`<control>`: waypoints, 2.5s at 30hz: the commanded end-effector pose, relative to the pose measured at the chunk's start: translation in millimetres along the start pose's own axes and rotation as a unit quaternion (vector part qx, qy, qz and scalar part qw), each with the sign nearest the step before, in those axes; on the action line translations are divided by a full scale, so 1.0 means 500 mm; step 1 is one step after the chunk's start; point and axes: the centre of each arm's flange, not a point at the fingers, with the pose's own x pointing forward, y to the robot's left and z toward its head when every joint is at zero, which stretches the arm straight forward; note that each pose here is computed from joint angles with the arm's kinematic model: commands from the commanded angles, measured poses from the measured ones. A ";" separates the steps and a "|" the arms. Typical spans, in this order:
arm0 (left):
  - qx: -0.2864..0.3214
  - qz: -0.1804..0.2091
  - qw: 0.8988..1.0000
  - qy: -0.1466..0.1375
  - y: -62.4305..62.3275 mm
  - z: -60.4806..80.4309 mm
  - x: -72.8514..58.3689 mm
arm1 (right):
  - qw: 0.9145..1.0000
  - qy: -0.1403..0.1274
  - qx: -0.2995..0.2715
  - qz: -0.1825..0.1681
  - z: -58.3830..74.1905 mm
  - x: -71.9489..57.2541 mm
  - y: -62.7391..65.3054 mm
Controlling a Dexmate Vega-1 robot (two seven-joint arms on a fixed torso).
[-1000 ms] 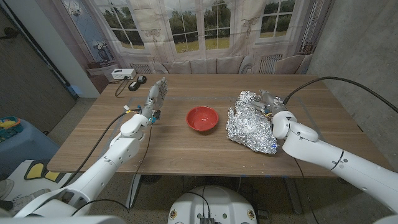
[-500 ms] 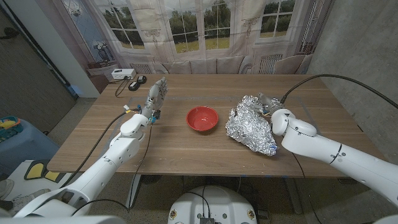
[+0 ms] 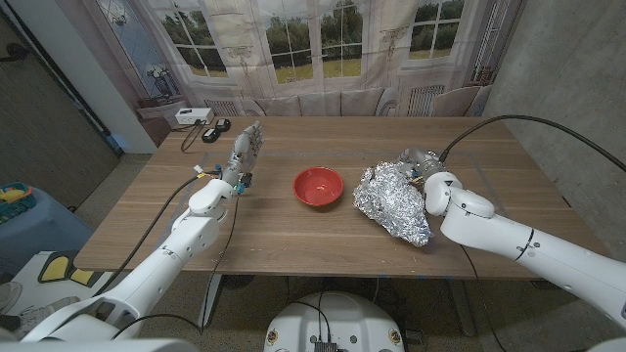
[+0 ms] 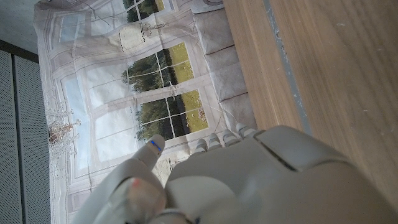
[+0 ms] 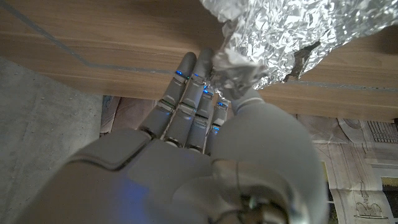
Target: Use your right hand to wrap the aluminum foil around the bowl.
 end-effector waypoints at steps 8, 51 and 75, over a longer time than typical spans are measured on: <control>0.001 -0.003 1.000 0.001 0.000 0.003 -0.002 | 0.996 -0.023 0.008 -0.083 0.004 -0.021 -0.017; -0.003 -0.001 1.000 -0.006 0.013 0.004 -0.020 | 0.969 -0.178 0.028 -0.168 0.187 -0.063 -0.091; -0.006 0.005 1.000 -0.008 0.018 0.003 -0.039 | 0.955 -0.256 0.012 -0.150 0.275 -0.040 -0.062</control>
